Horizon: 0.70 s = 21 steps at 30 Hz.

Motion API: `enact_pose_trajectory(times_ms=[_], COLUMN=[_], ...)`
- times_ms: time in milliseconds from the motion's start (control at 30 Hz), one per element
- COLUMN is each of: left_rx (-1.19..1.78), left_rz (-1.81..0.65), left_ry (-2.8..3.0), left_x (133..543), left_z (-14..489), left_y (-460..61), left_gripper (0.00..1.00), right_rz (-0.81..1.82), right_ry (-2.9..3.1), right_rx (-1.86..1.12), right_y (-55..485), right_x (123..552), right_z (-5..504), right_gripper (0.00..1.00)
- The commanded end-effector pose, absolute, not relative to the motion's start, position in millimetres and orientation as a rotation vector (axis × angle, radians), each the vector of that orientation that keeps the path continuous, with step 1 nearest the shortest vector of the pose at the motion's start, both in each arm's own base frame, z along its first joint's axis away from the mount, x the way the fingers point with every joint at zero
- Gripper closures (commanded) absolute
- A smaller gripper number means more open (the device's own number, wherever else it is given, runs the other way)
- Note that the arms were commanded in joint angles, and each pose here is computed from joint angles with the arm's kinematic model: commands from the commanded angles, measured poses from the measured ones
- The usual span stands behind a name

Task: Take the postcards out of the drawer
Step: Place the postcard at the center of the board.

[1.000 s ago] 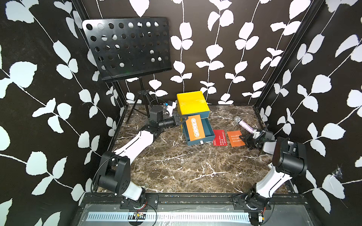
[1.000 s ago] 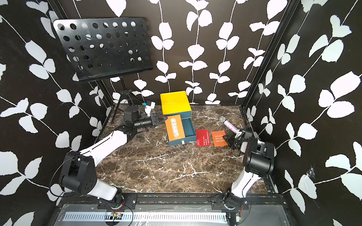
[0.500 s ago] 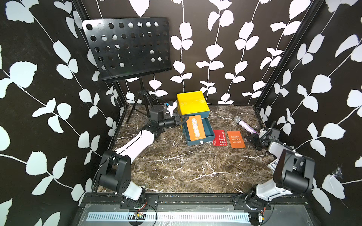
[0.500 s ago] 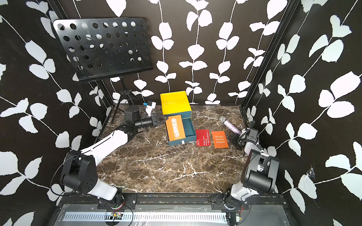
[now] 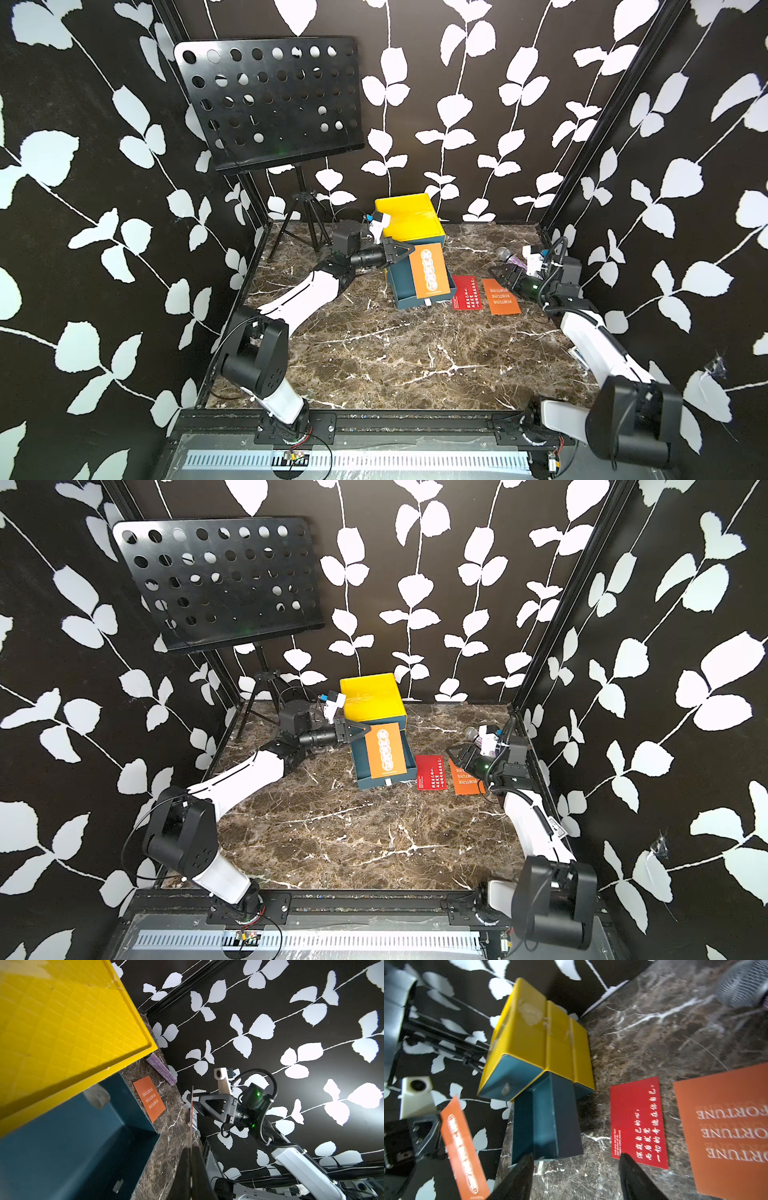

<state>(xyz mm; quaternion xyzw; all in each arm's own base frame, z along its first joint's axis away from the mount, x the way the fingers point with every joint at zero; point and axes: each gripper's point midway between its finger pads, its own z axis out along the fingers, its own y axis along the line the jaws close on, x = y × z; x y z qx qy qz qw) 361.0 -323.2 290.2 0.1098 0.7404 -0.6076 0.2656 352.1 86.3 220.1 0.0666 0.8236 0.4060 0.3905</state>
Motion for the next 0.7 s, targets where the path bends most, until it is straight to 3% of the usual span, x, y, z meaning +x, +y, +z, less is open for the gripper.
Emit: enact_pose_trajectory(times_ms=[0,467,667], left_rx=[0.365,0.398,0.394], left_rz=[-1.705,-1.805,-1.825], left_ry=[1.897,1.865,1.861], left_x=[355.2,344.9,349.0], left_z=[319.3,326.3,326.5], left_y=[-335.3,-366.3,-374.8], left_gripper=[1.0,1.0,1.0], right_rz=[1.097,1.254,1.31], right_ry=[1.977,1.886,1.89], right_rx=[0.064,-0.098,-0.123], right_y=[107.5,167.2,185.0], right_x=[346.6,339.4,340.7], right_z=[255.5,278.6,274.7], right_gripper=[0.3,0.29,0.33])
